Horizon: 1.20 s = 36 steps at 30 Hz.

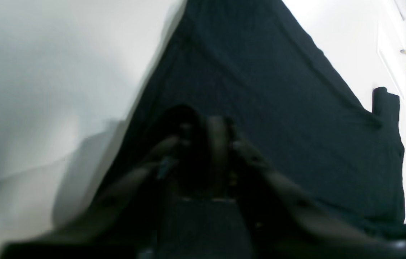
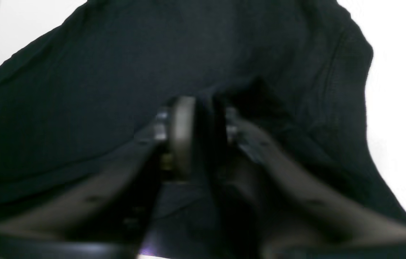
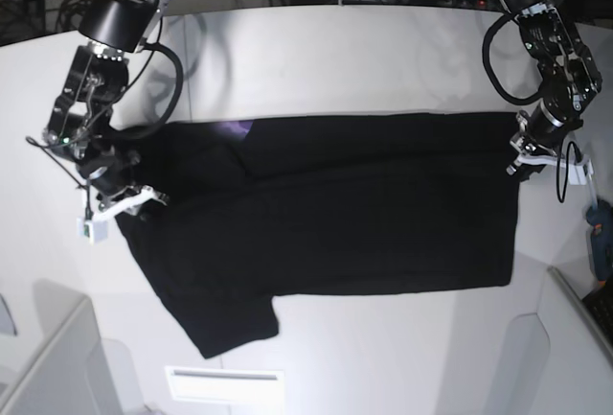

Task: Fold the T-shirt properly
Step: 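Lift the shirt's shoulder edge with both grippers and shift it, then pull the shirt toward the robot with both grippers, then release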

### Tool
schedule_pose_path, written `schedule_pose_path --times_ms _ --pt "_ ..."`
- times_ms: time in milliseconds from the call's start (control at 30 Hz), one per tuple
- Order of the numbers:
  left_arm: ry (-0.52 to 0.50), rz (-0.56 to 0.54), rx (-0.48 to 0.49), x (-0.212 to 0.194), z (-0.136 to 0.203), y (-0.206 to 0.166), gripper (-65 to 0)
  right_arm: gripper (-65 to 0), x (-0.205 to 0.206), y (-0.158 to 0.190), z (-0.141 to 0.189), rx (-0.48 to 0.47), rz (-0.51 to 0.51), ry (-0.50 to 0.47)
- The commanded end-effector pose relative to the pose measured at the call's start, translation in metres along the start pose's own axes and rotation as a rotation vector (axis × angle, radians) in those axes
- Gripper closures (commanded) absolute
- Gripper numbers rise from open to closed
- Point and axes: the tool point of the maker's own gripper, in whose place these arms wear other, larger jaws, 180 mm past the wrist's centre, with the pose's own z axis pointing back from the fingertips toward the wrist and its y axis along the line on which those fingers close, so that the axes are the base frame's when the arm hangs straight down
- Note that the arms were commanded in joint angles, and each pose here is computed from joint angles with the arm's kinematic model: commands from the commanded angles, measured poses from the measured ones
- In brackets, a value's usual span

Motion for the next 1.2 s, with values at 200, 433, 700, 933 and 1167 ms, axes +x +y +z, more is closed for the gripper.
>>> schedule_pose_path --times_ms 200,433,700,933,1167 --pt "-0.102 -0.016 -0.059 0.039 0.003 -0.023 -36.2 -26.3 0.024 0.002 0.008 0.009 0.009 -0.076" --pt "-0.171 -0.064 -0.042 0.05 0.033 -0.021 -46.4 -26.3 0.024 -0.038 0.063 -0.134 -0.116 -0.213" --pt "-0.091 -0.017 0.108 -0.006 0.072 0.041 -46.7 -27.5 -0.032 -0.061 0.099 -0.26 -0.248 -0.185" --pt "-0.01 0.003 0.091 -0.046 0.066 0.053 -45.7 -34.7 -0.068 -0.077 0.083 -0.277 -0.325 -0.119" --pt "0.019 0.041 0.101 -0.058 0.059 0.062 -45.7 -34.7 -0.081 -0.092 0.069 -0.292 -0.359 -0.097"
